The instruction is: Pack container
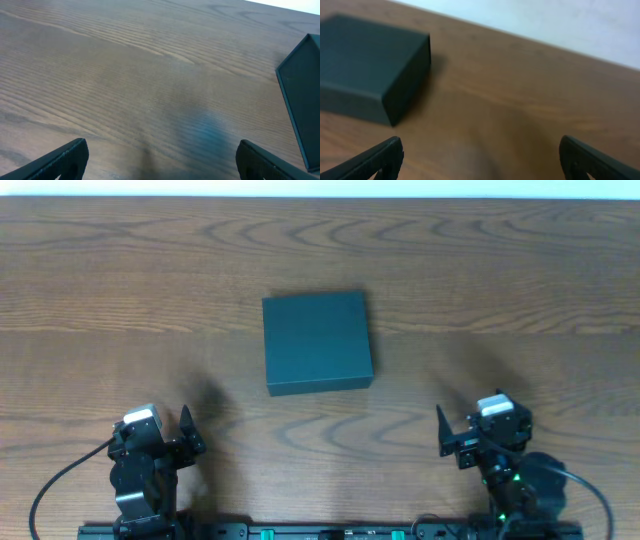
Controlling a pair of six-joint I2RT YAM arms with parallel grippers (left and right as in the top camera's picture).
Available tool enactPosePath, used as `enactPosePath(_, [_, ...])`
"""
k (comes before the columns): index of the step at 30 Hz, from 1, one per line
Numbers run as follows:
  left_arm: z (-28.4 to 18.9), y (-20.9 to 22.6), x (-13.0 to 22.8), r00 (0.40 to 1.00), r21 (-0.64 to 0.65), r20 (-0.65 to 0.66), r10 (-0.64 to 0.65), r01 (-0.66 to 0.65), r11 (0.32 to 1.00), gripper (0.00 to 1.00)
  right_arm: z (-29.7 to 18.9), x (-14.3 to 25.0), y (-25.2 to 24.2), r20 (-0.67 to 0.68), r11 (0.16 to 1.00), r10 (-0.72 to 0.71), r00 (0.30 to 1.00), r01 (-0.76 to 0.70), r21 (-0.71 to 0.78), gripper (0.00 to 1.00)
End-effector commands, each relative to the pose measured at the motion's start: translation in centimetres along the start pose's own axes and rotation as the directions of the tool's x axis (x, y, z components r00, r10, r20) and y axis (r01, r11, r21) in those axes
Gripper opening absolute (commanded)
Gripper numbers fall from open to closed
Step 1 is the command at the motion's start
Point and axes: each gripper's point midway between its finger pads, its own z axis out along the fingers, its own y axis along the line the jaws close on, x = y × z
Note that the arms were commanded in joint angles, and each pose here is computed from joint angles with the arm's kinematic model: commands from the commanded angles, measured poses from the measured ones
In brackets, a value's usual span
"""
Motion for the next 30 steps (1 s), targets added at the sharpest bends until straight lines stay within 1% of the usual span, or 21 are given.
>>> enactPosePath(1, [0.2,0.2,0.5,1.000,-0.006,-0.008,0.013,-0.013,1.000,0.95,0.5,1.5,0.3,0.010,1.000,-0.016,1.000,0.016,-0.002,0.99])
enactPosePath(4, [0.2,0.2,0.5,1.000,-0.006,-0.008,0.013,-0.013,1.000,0.95,1.0,2.6,0.5,-0.006,1.000,-0.014,1.000,0.014,-0.006,0.99])
enactPosePath(30, [0.2,0.2,0.5,1.000,-0.006,-0.008,0.013,-0.013,1.000,0.95,1.0,2.5,0.6,-0.002,1.000,-0.016,1.000,0.016,-0.009,0.99])
